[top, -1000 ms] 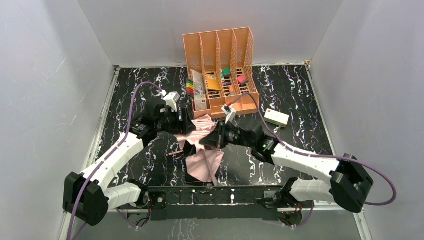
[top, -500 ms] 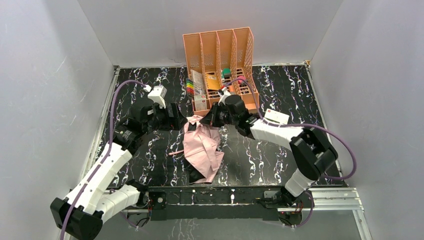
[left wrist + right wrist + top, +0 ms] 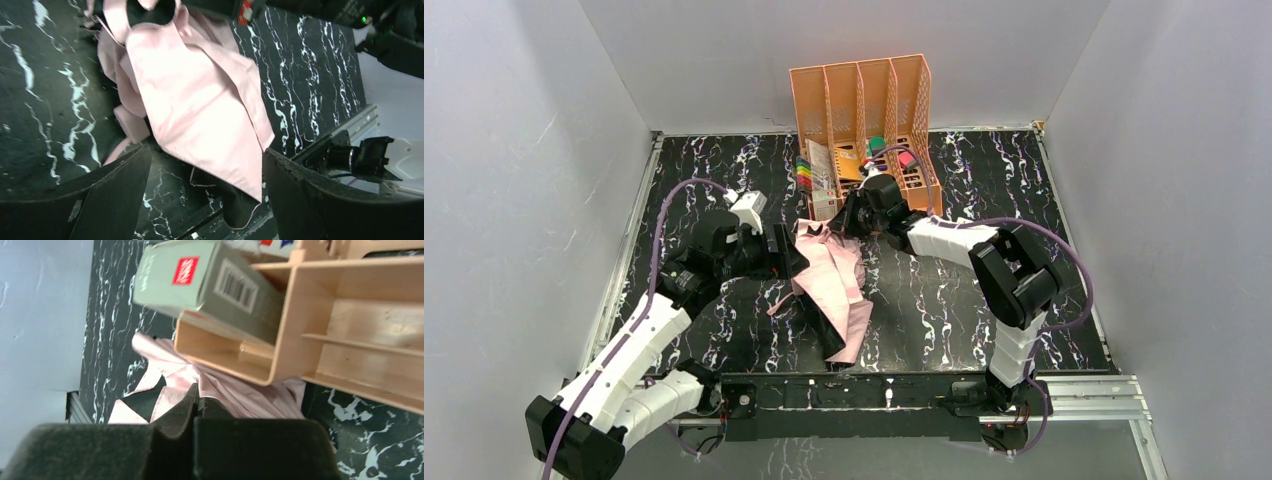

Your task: Put away the umbrella

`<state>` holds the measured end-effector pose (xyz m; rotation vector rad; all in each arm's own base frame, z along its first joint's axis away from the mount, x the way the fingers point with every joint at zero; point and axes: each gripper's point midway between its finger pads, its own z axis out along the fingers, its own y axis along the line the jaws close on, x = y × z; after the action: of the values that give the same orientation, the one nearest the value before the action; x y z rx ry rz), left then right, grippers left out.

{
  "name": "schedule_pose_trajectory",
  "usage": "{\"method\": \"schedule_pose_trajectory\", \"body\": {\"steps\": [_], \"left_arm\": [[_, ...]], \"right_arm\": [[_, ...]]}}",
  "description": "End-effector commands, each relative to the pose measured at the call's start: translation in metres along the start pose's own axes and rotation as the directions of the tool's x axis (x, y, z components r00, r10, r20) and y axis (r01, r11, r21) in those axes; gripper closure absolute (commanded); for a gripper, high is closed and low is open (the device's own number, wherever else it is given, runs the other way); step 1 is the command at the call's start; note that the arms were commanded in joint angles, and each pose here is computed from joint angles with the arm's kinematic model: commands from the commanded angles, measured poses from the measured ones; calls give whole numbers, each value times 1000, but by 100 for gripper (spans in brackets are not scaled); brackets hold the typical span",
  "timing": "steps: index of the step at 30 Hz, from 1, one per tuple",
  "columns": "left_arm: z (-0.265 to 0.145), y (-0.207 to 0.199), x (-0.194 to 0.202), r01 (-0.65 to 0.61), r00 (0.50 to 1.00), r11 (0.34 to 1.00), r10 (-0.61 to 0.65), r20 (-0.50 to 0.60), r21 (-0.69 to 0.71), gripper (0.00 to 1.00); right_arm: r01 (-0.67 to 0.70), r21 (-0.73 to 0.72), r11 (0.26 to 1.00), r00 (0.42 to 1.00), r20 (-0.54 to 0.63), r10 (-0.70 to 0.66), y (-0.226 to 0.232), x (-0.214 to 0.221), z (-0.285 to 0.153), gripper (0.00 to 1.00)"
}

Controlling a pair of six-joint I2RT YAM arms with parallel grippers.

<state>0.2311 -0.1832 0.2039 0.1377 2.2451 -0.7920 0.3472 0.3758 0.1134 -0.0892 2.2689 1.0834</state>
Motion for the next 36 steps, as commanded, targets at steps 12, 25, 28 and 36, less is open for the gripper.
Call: {"method": "schedule_pose_trajectory", "body": {"steps": [12, 25, 28, 36], "left_arm": [[-3, -34, 64, 114, 993, 991, -112, -43, 64, 23], [17, -40, 169, -158, 986, 869, 168, -21, -468, 29], [13, -31, 175, -168, 985, 868, 165, -48, -468, 28], [23, -40, 182, -215, 976, 889, 205, -69, -404, 24]], "right_arm": [[-71, 159, 985, 992, 115, 53, -35, -35, 18, 100], [-58, 138, 989, 994, 105, 44, -31, -43, 13, 100], [-58, 132, 990, 994, 96, 45, -30, -41, 15, 100], [-60, 131, 990, 995, 82, 49, -34, -38, 17, 100]]}}
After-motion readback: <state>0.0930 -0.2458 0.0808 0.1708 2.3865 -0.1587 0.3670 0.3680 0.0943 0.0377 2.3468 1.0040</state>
